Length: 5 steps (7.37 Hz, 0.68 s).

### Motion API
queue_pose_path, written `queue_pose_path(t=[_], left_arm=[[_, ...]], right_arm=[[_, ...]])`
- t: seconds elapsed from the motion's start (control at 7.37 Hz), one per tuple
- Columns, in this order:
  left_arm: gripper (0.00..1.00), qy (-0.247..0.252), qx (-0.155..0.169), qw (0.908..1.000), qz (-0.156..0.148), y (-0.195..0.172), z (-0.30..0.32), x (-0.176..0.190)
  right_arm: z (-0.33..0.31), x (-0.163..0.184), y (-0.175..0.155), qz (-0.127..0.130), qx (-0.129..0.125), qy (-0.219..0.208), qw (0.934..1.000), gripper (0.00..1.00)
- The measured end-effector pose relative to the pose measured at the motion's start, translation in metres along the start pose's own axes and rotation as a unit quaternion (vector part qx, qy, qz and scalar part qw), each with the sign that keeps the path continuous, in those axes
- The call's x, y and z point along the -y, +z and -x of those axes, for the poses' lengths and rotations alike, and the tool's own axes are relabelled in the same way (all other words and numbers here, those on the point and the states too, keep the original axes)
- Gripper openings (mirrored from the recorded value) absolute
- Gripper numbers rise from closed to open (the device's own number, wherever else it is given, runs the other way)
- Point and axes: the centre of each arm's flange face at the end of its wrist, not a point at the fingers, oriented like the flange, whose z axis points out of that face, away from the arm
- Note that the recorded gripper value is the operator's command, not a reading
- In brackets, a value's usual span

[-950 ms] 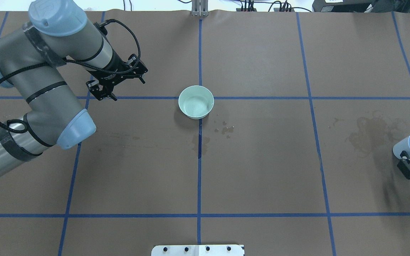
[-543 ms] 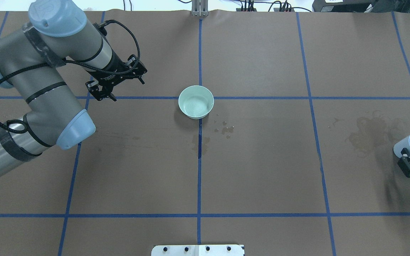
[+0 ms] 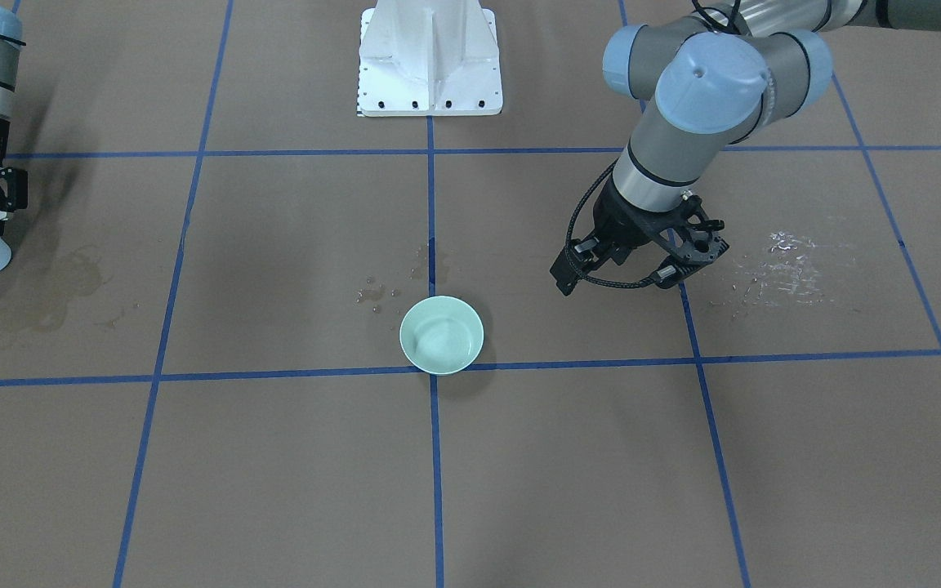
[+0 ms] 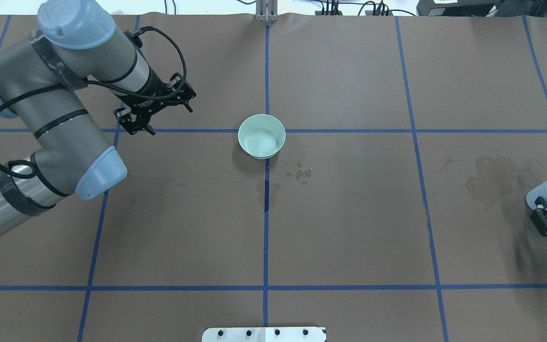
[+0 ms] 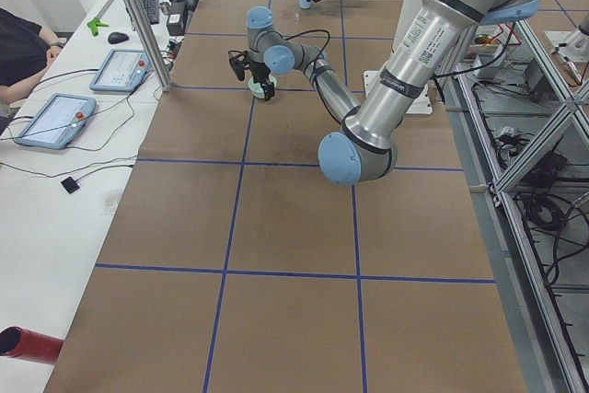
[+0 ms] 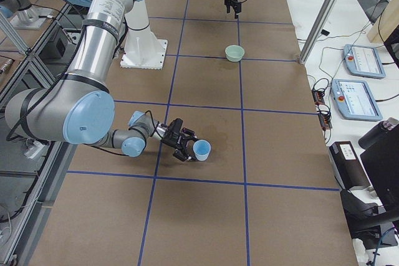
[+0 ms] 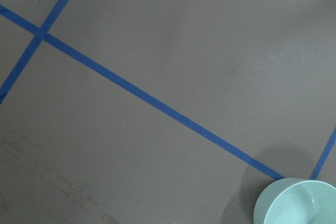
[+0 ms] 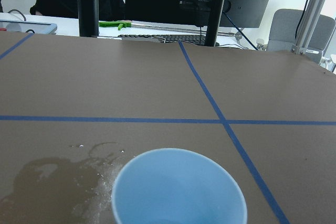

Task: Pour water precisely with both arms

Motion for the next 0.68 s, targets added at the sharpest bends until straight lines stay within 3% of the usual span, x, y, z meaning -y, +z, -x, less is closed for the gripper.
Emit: queue_pose_path(t=[0.68], left_arm=[[1.00, -0.001, -0.001, 1.0000, 0.000, -0.0007, -0.0001, 0.0001]], right_arm=[[0.0073, -0.0092, 0.0050, -0.001, 0.001, 0.003, 1.0000, 0.99]])
